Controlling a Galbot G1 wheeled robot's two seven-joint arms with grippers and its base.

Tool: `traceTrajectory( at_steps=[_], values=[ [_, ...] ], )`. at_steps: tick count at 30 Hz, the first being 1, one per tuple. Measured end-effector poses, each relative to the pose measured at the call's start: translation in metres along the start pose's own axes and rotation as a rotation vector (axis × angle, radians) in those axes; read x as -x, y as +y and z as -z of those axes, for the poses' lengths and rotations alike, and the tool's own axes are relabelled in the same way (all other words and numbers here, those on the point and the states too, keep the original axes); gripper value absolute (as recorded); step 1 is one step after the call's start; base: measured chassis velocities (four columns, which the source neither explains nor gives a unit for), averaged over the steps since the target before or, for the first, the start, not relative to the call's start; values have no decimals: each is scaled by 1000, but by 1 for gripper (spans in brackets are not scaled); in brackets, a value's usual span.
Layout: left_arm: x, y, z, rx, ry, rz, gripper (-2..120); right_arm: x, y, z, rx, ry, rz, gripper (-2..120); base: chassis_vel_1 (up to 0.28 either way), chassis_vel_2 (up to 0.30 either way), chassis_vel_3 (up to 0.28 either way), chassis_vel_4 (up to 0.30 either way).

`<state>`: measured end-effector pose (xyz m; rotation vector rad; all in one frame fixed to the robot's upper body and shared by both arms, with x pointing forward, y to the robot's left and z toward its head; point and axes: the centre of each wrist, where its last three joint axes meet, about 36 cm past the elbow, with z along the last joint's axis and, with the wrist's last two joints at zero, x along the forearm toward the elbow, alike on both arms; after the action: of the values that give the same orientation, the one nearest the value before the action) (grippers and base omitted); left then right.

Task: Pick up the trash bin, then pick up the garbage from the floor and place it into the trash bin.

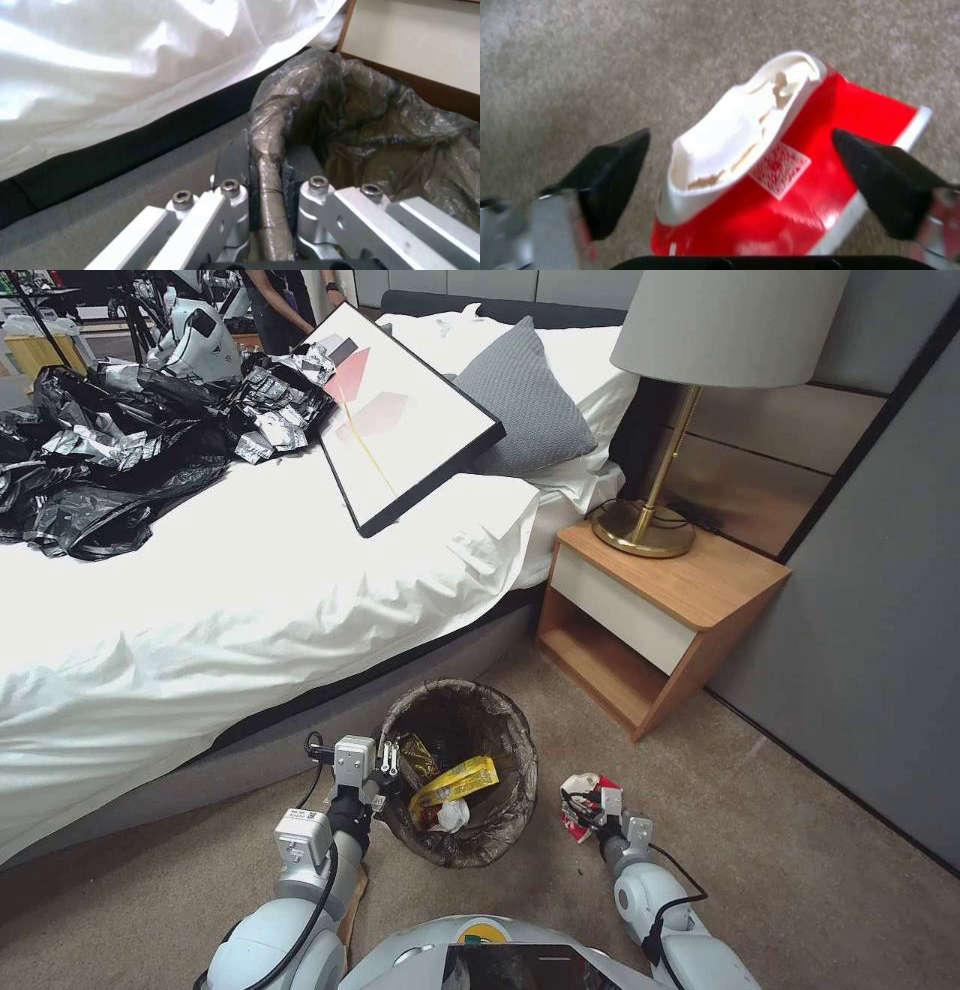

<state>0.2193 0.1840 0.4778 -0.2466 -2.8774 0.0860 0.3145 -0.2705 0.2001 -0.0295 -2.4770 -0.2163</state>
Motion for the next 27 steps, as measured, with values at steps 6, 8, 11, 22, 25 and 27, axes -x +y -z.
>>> traceTrajectory(
  at_steps=[6, 8, 11, 22, 25, 27],
  values=[
    [0, 0, -1, 2, 1, 2, 7, 9, 0, 3, 1, -9, 3, 60, 0, 0, 0, 0],
    [0, 0, -1, 2, 1, 3, 7, 11, 0, 1, 2, -6, 0, 55, 0, 0, 0, 0],
    [0, 0, -1, 3, 0, 4, 7, 14, -3, -5, 2, -3, -5, 40, 0, 0, 0, 0],
    [0, 0, -1, 4, -1, 3, 7, 15, -10, -8, -1, -14, -14, 5, 0, 0, 0, 0],
    [0, 1, -1, 5, -2, 4, 7, 17, -12, -4, -4, -24, -16, 0, 0, 0, 0, 0],
    [0, 1, -1, 6, -3, 4, 7, 17, -13, -3, -5, -27, -18, 0, 0, 0, 0, 0]
  ],
)
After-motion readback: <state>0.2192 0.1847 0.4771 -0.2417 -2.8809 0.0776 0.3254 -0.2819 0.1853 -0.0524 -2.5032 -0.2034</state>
